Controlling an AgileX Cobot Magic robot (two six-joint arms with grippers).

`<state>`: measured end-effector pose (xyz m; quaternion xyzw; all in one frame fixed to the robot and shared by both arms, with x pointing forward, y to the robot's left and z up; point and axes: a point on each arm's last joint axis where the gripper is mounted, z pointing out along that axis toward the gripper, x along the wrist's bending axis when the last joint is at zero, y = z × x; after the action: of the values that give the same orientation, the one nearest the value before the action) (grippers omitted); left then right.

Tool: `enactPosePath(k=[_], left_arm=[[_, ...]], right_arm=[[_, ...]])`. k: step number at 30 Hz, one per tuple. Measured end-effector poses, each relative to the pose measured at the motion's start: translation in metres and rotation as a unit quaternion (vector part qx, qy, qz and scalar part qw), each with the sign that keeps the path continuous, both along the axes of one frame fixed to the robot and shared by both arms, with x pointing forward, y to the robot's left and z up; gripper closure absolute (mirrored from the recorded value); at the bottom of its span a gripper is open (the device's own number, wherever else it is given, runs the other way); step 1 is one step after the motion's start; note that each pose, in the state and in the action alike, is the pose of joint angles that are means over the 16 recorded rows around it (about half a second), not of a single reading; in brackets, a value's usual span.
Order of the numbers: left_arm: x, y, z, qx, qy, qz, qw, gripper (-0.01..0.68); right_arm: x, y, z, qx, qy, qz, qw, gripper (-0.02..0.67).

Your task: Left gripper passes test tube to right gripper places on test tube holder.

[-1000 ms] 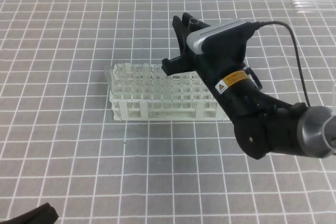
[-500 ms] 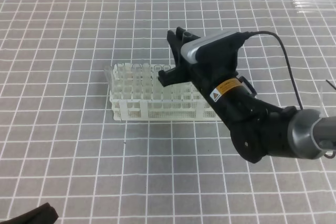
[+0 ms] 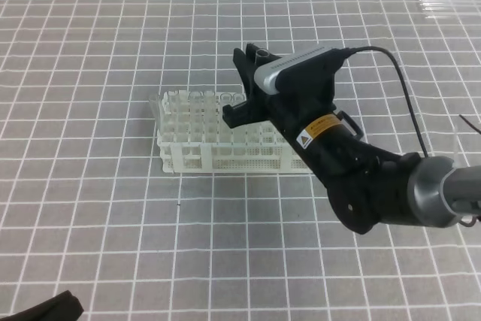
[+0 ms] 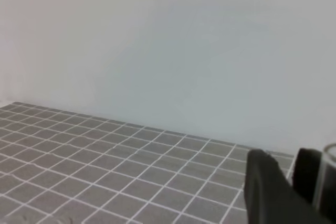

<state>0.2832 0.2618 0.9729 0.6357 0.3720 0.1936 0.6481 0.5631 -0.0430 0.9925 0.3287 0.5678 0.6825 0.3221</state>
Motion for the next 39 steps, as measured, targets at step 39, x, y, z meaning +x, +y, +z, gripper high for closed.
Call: enactPosePath(k=[39], left_arm=[[0.000, 0.000, 0.000, 0.000, 0.000, 0.000, 1.000, 0.673]], right_arm=[[0.012, 0.009, -0.006, -0.023, 0.035, 0.001, 0.999, 0.562]])
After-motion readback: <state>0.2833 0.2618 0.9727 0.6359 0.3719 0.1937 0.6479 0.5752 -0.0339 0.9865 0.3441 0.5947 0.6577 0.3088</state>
